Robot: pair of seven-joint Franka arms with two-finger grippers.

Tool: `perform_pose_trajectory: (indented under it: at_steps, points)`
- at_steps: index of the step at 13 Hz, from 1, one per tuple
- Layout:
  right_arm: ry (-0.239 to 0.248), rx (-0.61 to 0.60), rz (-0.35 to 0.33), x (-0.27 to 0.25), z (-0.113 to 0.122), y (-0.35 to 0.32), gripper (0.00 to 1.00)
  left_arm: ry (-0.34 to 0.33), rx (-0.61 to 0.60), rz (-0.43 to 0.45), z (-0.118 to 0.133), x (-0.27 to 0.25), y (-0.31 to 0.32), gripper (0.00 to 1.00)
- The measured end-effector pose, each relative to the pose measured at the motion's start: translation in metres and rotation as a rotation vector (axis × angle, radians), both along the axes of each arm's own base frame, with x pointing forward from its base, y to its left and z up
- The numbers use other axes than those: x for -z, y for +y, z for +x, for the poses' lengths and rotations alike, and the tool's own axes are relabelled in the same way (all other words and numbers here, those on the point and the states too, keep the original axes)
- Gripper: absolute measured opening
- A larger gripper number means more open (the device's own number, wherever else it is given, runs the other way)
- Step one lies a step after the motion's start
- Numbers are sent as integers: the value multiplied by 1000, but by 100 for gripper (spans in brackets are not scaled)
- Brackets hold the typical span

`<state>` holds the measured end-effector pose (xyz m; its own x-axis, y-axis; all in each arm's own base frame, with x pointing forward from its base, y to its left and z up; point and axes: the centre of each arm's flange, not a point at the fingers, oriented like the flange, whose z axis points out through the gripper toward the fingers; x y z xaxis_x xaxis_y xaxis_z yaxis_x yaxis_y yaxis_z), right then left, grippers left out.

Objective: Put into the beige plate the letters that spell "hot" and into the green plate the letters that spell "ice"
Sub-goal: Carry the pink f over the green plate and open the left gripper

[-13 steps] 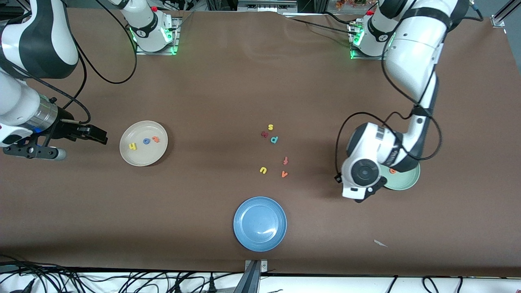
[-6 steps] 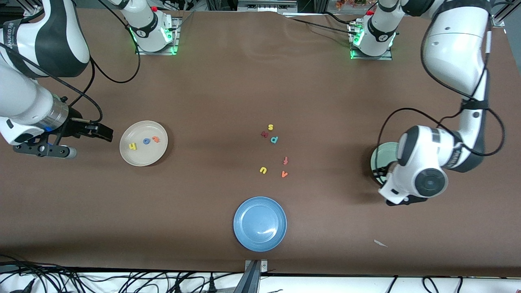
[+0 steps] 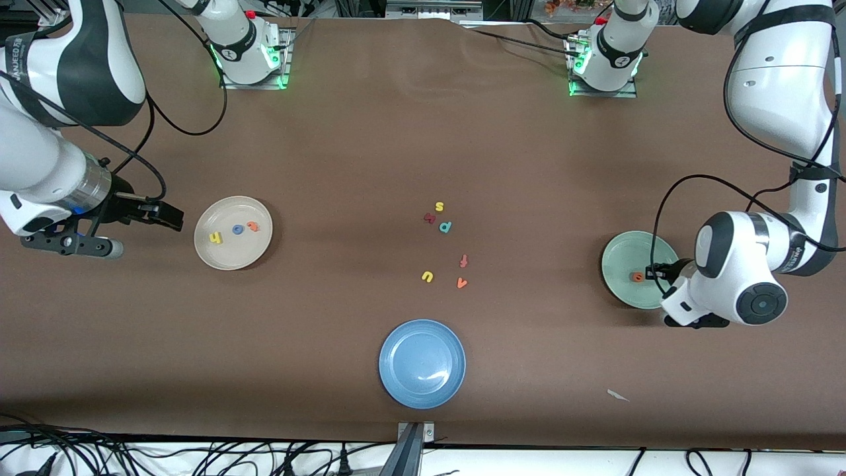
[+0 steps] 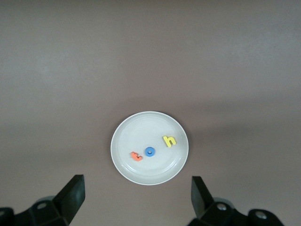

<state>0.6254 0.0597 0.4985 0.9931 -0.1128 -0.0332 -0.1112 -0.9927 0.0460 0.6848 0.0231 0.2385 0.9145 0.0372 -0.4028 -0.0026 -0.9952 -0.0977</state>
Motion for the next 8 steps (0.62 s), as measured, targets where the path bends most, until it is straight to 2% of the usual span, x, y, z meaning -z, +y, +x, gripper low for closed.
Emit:
perform_pose_trajectory:
  at_steps: [3, 6, 7, 8]
  points:
    - [2, 1, 0, 1, 0, 0, 100, -10, 6, -2, 1, -5, -4, 57]
    - [4, 1, 0, 2, 1, 0, 100, -54, 4, 1, 6, -34, -2, 90]
    - [4, 1, 0, 3, 1, 0, 100, -62, 3, 3, 6, -46, -2, 100]
    - [4, 1, 0, 3, 1, 0, 100, -57, 1, 6, 3, -58, -2, 100]
